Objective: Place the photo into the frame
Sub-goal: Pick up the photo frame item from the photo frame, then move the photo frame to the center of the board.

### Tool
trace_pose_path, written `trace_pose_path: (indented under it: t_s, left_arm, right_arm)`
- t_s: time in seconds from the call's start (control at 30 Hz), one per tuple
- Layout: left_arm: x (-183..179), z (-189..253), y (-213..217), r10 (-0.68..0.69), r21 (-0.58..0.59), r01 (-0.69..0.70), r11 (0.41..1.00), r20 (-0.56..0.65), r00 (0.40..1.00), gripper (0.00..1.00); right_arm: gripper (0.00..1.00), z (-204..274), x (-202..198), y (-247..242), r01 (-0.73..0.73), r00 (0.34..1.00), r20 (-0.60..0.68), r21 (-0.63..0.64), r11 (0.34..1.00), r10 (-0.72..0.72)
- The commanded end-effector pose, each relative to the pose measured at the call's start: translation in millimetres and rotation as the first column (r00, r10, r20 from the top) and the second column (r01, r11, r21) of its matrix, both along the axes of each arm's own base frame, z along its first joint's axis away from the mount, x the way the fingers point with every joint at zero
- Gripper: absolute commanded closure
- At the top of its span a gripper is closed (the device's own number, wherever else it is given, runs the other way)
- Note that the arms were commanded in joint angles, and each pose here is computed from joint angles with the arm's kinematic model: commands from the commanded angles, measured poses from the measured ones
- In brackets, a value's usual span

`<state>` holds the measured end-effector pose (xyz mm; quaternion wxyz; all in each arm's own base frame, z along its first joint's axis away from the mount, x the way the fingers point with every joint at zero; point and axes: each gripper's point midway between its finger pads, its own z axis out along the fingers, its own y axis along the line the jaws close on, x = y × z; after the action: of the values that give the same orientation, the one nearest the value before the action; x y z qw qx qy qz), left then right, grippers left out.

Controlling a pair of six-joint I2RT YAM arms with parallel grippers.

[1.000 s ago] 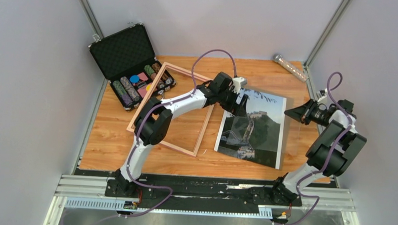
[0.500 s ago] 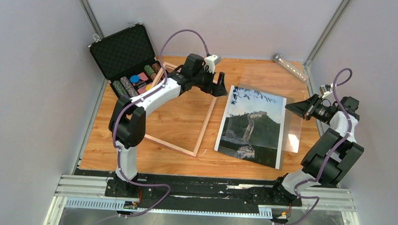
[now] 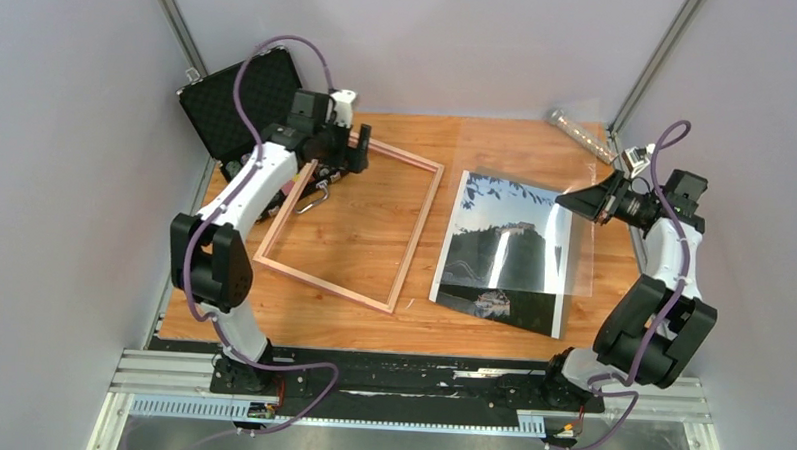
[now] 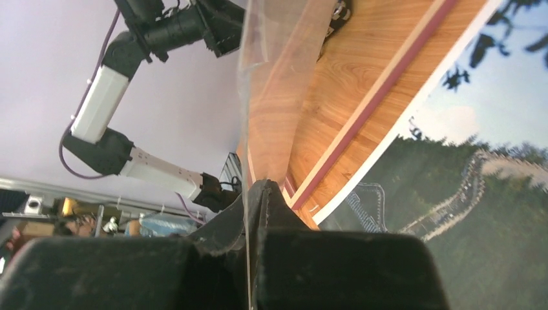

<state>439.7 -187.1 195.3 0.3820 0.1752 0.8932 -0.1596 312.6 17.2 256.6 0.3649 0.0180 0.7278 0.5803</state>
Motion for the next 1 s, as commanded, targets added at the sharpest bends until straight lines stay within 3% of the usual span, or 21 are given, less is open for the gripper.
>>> trace_pose_path:
  t_s: [0.0,0.23,0.37,0.73,0.97]
  left_arm:
    - [-5.2,14.2,75.5,0.093,0.150,-0.099,0.984,0.049,0.994,0.00]
    - [3.5,-5.4,145.9,0.192,0.310,-0.200,0.930,0.055,0.980,0.00]
    - [8.8,-30.5,162.1,0.219,0.358,-0.205,0.911,0.002,0.976,0.04]
    - [24.5,-74.2,167.8,0.203,0.385,-0.146,0.911,-0.110,0.973,0.37]
    - [24.4,-92.4,169.7,0.202,0.385,-0.127,0.914,-0.161,0.966,0.48]
  right_arm:
    - [1.00,37.1,-7.4,24.6,-0.102,0.988,0.118,-0.019,0.995,0.104]
    - [1.00,42.2,-4.4,52.3,-0.147,0.979,0.133,-0.051,0.988,0.152]
    - [1.00,38.4,-2.9,65.4,-0.175,0.975,0.131,-0.055,0.983,0.181]
    - [1.00,26.5,-4.0,76.5,-0.202,0.971,0.116,-0.051,0.978,0.207]
    - [1.00,24.4,-5.8,77.2,-0.200,0.972,0.114,-0.052,0.978,0.205]
